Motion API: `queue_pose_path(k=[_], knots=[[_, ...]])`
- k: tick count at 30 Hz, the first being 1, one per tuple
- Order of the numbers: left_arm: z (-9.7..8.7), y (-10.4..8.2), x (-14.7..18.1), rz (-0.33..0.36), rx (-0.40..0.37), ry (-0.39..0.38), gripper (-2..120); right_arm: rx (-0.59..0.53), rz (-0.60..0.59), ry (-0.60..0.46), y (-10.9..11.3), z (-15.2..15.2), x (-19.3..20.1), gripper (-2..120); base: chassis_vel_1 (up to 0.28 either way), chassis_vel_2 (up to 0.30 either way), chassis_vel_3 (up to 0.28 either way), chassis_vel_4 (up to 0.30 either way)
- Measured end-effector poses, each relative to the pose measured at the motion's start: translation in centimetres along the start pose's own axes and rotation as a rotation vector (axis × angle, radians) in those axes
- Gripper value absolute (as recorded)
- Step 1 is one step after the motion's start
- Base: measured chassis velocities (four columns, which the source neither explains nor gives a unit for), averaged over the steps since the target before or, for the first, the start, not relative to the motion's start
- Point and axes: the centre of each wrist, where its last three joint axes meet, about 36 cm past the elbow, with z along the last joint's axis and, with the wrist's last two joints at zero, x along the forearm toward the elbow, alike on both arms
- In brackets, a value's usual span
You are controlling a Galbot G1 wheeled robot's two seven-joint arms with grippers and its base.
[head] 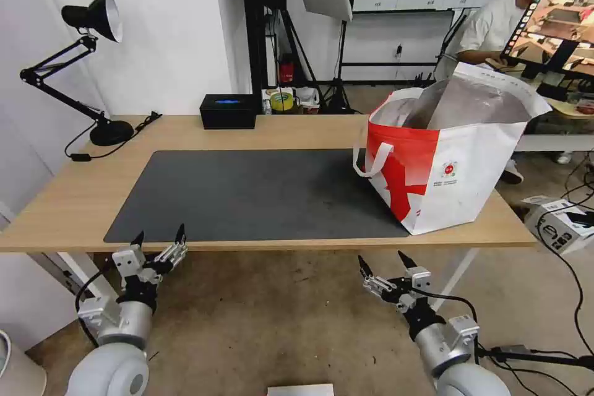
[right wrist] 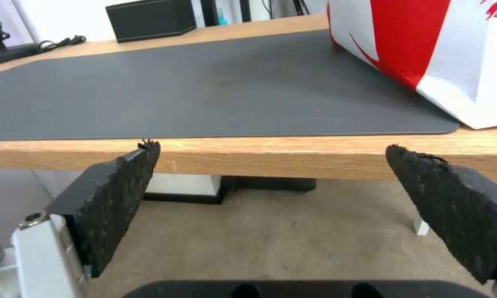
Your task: Pick up the trash from the table and place it into the takeout bag.
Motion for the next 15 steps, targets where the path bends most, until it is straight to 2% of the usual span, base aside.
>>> queue_pose_path(k=[7, 15], knots=[[1.3, 0.8, -0.1, -0.013, 0.016, 0.02, 100, 0.0, 0.0, 0.0, 0.0, 0.0, 0.0, 100, 0.0, 0.0, 0.0, 0.0], [1.6, 1.1, -0.3, 0.0, 0.016, 0.035, 100, 0.0, 0.0, 0.0, 0.0, 0.0, 0.0, 100, 0.0, 0.0, 0.0, 0.0]])
